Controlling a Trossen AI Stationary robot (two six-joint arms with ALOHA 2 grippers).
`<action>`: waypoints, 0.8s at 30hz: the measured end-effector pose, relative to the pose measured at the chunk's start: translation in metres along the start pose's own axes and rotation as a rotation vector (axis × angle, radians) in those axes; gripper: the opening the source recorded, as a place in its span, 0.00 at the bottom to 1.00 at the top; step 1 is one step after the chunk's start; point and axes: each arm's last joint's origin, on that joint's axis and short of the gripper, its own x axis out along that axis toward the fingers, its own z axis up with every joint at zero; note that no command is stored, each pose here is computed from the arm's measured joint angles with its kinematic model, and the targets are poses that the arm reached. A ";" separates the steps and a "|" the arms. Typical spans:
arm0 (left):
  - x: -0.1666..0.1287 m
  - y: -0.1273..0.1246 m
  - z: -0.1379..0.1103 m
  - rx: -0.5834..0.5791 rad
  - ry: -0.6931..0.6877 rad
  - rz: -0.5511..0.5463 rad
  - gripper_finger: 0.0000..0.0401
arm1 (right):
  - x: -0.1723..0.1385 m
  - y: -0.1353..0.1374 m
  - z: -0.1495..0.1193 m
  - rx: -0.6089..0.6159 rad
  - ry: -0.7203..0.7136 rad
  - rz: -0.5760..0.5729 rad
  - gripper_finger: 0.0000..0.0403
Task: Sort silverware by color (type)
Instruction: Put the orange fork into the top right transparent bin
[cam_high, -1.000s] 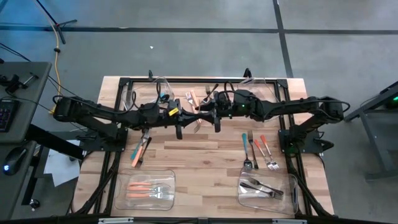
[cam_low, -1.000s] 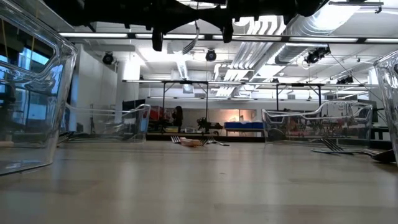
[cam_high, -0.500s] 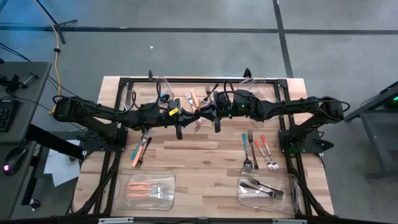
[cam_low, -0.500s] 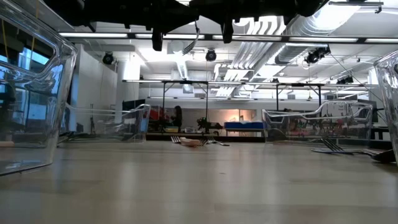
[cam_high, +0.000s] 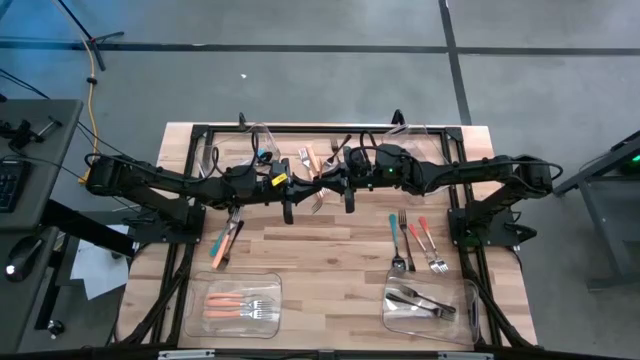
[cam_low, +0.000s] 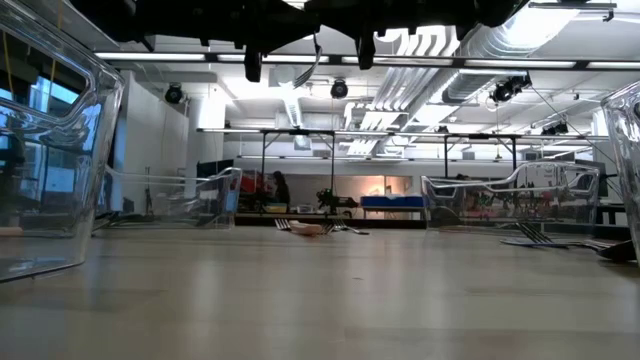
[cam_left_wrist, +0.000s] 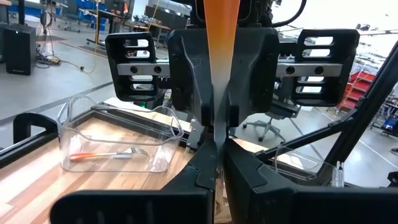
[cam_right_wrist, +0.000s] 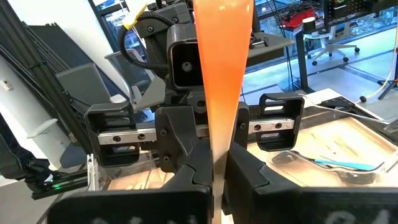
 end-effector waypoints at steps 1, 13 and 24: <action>0.000 0.000 0.000 0.000 0.000 0.000 0.01 | 0.000 0.000 0.000 0.000 0.001 0.002 0.02; 0.000 0.001 -0.002 0.000 0.029 0.006 0.17 | 0.000 0.001 -0.001 -0.017 0.012 0.036 0.02; -0.008 0.001 -0.001 -0.019 0.094 0.022 0.36 | -0.006 0.003 0.004 -0.063 0.023 0.038 0.02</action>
